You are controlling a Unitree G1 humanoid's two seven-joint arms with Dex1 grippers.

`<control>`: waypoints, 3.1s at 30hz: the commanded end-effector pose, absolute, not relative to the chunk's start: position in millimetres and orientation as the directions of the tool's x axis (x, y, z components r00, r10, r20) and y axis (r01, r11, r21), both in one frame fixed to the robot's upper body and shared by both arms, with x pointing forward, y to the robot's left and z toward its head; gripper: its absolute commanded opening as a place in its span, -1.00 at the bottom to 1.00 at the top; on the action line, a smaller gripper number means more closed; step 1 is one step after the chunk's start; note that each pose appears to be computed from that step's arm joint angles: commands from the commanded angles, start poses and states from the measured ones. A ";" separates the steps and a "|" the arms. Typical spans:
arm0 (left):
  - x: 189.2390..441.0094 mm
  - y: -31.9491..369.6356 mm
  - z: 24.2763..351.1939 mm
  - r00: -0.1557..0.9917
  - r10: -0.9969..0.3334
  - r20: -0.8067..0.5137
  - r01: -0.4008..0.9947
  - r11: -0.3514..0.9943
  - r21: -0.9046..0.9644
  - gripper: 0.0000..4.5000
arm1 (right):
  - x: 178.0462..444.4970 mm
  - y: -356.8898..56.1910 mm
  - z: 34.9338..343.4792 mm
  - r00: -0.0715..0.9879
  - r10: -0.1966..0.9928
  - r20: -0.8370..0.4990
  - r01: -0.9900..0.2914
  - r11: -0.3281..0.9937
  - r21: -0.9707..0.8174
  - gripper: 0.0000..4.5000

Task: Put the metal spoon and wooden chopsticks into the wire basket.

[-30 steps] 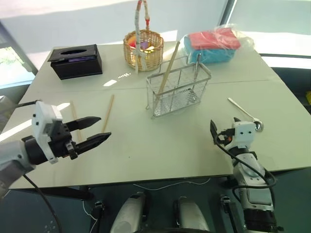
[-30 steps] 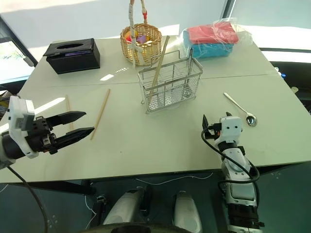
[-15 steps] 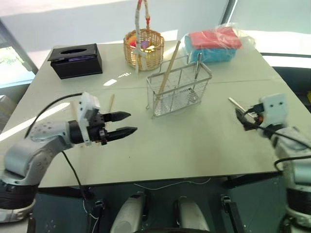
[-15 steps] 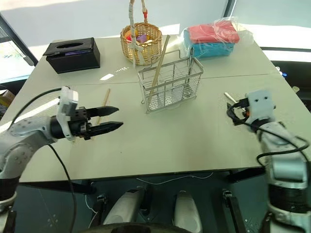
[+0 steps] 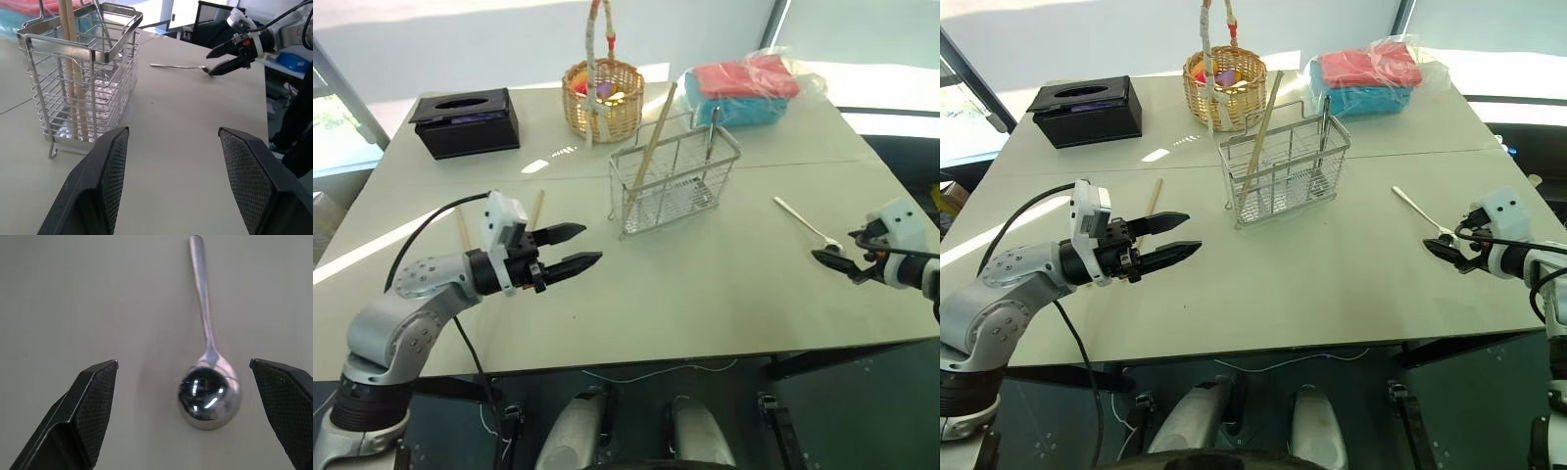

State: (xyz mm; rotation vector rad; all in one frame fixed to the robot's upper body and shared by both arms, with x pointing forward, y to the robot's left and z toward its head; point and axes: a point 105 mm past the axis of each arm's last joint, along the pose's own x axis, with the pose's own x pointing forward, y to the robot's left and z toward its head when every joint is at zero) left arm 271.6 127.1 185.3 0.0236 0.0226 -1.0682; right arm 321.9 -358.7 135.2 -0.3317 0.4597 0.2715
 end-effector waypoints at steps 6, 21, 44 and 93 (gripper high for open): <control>263.3 125.2 196.1 0.521 -0.853 0.013 0.853 0.521 0.041 0.36 | 352.2 -335.8 133.6 0.874 0.250 -0.416 -0.385 0.880 -0.280 1.00; 254.8 127.3 202.3 0.581 -0.812 0.045 0.812 0.583 0.022 0.36 | 370.8 -352.4 130.5 0.902 0.181 -0.391 -0.308 0.905 -0.292 1.00; 260.1 131.9 212.0 0.640 -0.763 0.090 0.762 0.645 0.050 0.36 | 375.9 -349.1 117.2 0.859 0.189 -0.475 -0.275 0.954 -0.119 1.00; 269.6 145.1 234.0 0.608 -0.776 0.169 0.779 0.624 0.064 0.37 | 390.1 -174.3 333.0 0.808 0.288 0.514 -0.308 0.950 -0.049 -0.97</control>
